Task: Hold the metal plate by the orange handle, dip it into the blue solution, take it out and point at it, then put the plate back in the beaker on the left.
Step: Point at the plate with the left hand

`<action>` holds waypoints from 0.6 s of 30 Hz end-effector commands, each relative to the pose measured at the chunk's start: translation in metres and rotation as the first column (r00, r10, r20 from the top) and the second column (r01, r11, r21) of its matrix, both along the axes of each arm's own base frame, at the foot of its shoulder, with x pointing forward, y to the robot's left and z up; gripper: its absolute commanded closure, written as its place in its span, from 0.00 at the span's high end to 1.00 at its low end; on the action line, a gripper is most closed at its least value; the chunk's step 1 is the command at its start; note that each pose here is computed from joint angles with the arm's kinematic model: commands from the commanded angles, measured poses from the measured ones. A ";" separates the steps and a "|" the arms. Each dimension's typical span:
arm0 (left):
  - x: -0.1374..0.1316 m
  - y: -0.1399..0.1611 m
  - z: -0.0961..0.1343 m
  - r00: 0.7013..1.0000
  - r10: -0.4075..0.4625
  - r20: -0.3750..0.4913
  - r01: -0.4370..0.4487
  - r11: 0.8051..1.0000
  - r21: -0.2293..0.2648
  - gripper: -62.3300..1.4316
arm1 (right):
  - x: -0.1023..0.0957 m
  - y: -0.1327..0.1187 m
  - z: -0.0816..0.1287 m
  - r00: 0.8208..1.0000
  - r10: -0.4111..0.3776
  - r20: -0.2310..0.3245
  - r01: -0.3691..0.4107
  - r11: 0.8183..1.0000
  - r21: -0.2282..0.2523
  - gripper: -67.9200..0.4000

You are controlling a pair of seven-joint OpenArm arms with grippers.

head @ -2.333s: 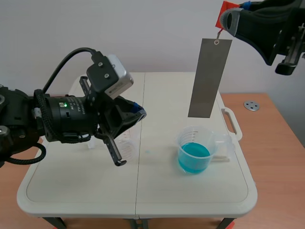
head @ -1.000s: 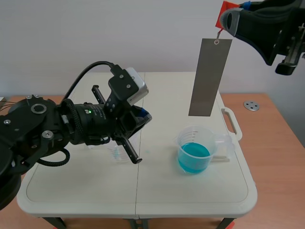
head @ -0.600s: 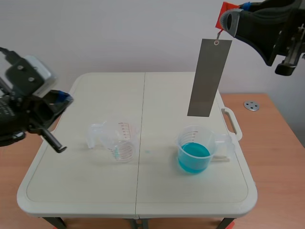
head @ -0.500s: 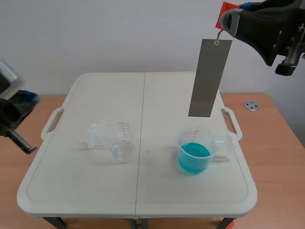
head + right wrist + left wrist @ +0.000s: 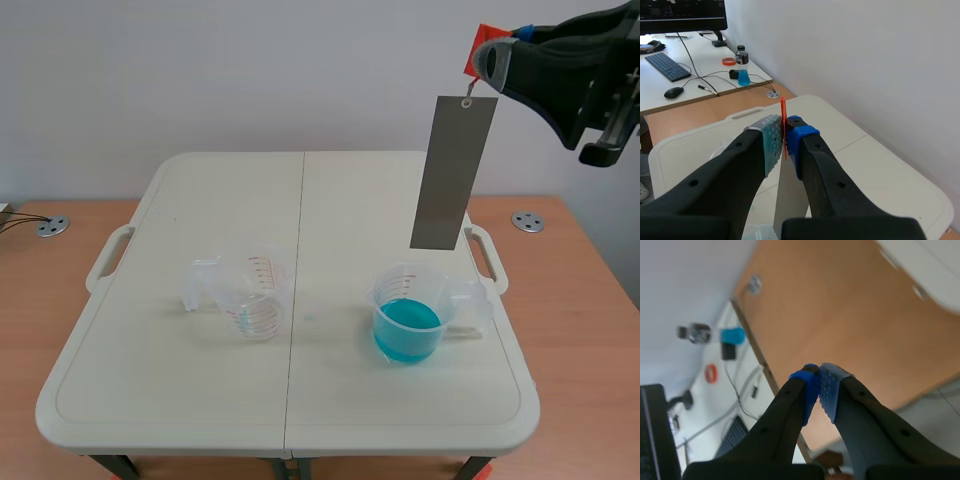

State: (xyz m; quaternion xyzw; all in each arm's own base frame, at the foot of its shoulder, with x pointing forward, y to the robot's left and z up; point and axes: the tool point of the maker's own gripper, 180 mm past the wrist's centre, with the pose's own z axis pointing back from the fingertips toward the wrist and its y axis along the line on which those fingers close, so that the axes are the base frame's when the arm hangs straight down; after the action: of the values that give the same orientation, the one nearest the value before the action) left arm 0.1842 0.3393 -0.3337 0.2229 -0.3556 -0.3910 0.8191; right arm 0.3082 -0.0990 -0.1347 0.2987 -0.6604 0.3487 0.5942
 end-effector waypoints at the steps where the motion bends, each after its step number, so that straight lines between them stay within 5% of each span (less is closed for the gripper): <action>1: -0.015 -0.002 -0.012 0.999 0.004 -0.043 -0.005 1.000 -0.018 0.05 | -0.001 0.002 0.011 1.000 0.013 0.028 -0.014 0.999 0.031 0.02; 10: -0.122 -0.029 -0.076 0.918 -0.013 -0.397 -0.055 0.986 -0.160 0.05 | -0.002 0.008 -0.002 1.000 0.006 0.025 -0.006 1.000 0.001 0.02; 18: -0.204 -0.088 -0.114 0.822 -0.027 -0.569 -0.176 0.938 -0.298 0.05 | -0.003 0.015 -0.013 1.000 0.009 0.028 -0.008 0.999 -0.037 0.02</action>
State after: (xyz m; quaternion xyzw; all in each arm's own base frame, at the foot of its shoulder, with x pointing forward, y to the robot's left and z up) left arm -0.0183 0.2576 -0.4481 -0.0245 -0.1459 -0.3437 0.9274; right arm 0.3063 -0.0870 -0.1570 0.2775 -0.6525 0.3657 0.6029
